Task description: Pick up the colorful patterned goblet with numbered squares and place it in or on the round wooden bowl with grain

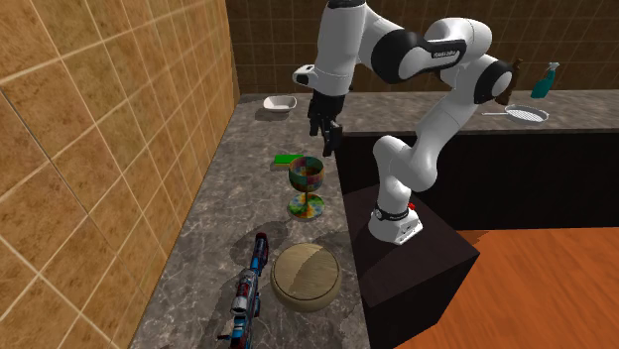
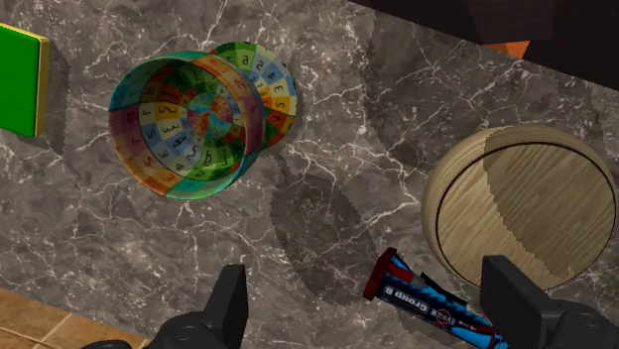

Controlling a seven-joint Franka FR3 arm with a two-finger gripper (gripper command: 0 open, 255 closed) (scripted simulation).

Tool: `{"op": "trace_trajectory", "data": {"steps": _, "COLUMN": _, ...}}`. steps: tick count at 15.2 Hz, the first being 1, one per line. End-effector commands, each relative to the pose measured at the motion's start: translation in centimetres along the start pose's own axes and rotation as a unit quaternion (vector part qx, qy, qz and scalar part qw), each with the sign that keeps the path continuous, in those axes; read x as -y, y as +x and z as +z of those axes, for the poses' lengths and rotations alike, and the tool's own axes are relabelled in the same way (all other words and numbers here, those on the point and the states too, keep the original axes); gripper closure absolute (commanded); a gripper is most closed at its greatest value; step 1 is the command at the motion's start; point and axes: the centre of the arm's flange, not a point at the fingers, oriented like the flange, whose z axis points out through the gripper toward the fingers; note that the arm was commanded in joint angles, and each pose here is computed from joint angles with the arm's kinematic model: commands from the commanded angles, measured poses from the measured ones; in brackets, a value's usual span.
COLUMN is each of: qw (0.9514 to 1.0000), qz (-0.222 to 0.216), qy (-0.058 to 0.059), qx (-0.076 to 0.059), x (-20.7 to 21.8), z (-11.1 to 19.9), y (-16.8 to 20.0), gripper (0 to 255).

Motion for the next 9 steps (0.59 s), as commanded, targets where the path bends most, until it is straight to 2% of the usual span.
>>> {"op": "trace_trajectory", "data": {"steps": 1, "qw": 1.0000, "qz": 0.000, "qy": 0.000, "qx": 0.000, "x": 0.0, "z": 0.0, "y": 0.0, "gripper": 0}}
{"op": "trace_trajectory", "data": {"steps": 9, "qw": 0.9994, "qz": 0.007, "qy": 0.028, "qx": 0.018, "x": -5.6, "z": 9.4, "y": -0.2, "gripper": 0}}
